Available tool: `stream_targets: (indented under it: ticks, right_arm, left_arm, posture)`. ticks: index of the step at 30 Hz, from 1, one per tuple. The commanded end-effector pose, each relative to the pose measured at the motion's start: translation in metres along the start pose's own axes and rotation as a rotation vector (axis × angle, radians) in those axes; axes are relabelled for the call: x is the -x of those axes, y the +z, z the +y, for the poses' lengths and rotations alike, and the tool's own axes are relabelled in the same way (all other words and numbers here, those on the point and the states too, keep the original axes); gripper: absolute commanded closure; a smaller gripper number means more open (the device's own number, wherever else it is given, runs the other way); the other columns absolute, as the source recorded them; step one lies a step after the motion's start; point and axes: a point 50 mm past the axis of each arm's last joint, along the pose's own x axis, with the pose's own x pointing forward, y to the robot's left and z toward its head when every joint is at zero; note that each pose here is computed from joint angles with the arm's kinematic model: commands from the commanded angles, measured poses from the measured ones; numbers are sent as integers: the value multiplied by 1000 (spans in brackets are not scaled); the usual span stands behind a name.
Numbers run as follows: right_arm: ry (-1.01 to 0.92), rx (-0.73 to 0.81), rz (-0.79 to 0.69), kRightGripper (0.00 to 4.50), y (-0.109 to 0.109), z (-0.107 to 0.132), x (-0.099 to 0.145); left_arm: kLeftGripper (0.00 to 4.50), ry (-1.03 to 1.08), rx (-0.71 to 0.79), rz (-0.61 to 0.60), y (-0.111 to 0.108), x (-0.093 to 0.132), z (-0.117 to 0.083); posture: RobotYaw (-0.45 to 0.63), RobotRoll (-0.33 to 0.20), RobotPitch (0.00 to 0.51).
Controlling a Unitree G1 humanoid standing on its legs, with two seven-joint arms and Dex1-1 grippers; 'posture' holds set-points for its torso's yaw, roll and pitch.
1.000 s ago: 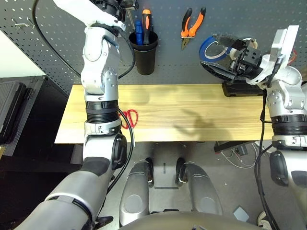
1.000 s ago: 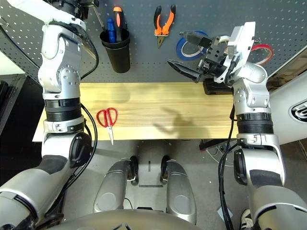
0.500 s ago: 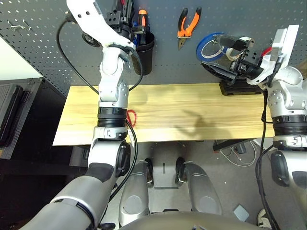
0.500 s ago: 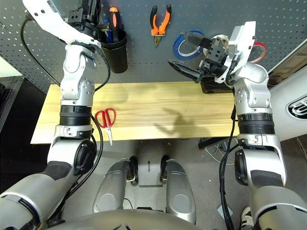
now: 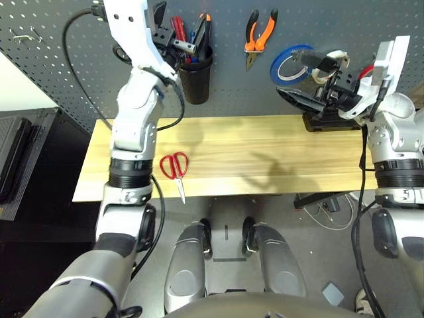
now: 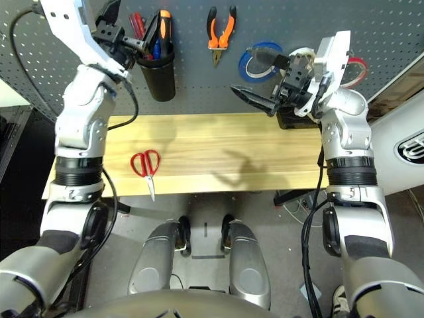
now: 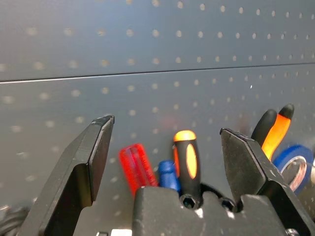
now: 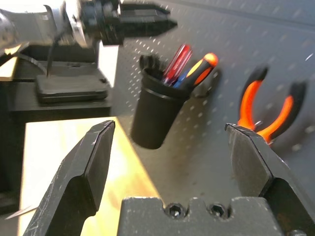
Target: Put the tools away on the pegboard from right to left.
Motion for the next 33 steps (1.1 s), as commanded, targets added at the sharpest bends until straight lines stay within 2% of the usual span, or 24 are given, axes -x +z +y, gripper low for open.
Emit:
stream_targets:
  ticks: [1, 7, 12, 17, 22, 26, 33]
  right_arm:
    - [25, -69, 49, 0, -11, 5, 2]
    - [65, -134, 104, 0, -31, 13, -5]
    - [89, -139, 187, 0, -48, 20, -10]
    - [97, -185, 307, 0, -65, 31, -24]
    - [139, -217, 381, 0, -77, 50, -39]
    - [173, -248, 403, 0, -84, 67, -46]
    - [254, -248, 459, 0, -96, 90, -41]
  left_arm:
    - [15, -72, 0, 39, 13, 20, 6]
    - [15, -205, 24, 132, 24, 51, 2]
    - [15, -315, 81, 263, 16, 73, -7]
    - [15, -354, 176, 419, -7, 90, -16]
    - [15, -262, 295, 640, -44, 110, -21]
    - [15, -156, 286, 756, -71, 124, -19]
    - [15, -58, 273, 939, -129, 150, -22]
  posture:
    - [55, 0, 195]
    - [88, 0, 201]
    - [104, 0, 209]
    - [101, 0, 214]
    - [82, 0, 234]
    - [74, 0, 257]
    - [32, 0, 289]
